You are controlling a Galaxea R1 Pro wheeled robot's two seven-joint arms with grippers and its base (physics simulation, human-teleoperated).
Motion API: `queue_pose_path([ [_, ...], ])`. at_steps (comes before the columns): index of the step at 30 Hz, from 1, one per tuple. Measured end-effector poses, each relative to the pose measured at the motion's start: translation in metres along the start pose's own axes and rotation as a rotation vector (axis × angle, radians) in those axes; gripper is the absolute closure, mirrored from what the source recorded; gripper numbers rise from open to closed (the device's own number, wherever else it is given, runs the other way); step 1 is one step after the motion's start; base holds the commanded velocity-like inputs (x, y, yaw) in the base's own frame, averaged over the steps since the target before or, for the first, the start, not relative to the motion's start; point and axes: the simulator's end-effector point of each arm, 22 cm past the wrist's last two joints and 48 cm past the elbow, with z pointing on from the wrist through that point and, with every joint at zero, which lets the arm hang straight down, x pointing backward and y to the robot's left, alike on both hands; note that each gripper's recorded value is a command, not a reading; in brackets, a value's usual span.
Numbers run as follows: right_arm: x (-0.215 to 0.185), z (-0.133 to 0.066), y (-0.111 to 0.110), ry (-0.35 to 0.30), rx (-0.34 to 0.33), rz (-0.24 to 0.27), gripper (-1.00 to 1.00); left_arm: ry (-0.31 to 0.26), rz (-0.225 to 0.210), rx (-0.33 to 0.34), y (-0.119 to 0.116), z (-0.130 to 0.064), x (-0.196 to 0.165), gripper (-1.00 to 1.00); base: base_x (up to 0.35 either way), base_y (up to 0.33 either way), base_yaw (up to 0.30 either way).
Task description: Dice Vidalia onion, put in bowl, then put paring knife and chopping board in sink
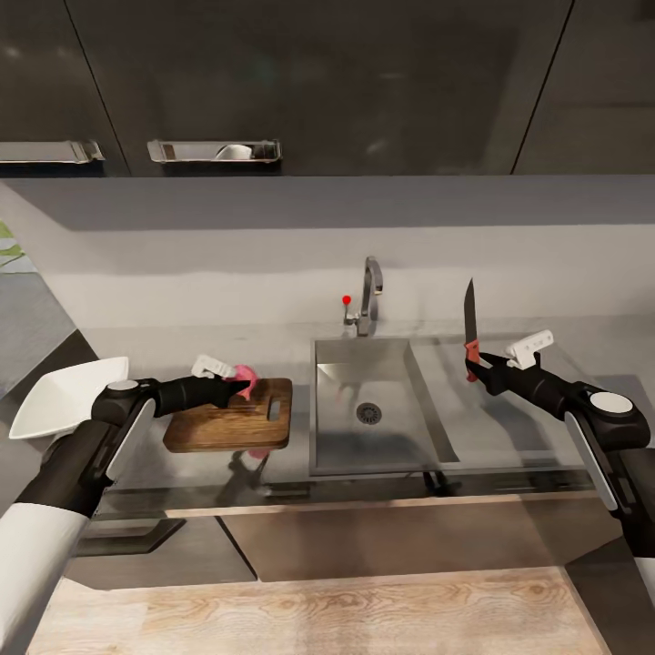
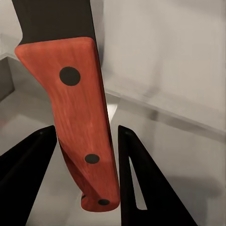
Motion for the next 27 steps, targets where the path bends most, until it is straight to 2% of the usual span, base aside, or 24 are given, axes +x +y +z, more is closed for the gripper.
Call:
queue_pose_path([
  [2, 0.001, 0.000, 0.000, 0.001, 0.000, 0.000, 1.00, 0.013, 0.014, -0.024, 0.014, -0.009, 0.003, 1.00, 0.000, 0.000, 0.000],
  [9, 0.003, 0.002, 0.001, 0.006, -0.001, 0.001, 1.00, 0.040, 0.022, -0.055, 0.033, -0.020, 0.011, 1.00, 0.000, 0.000, 0.000],
  [18, 0.006, 0.003, 0.001, 0.010, -0.003, 0.002, 1.00, 0.050, 0.020, -0.056, 0.034, -0.020, 0.014, 1.00, 0.000, 0.000, 0.000],
  [27, 0.006, 0.003, 0.001, 0.010, -0.003, 0.002, 1.00, 0.055, 0.019, -0.018, 0.027, -0.020, 0.016, 1.00, 0.000, 0.000, 0.000],
])
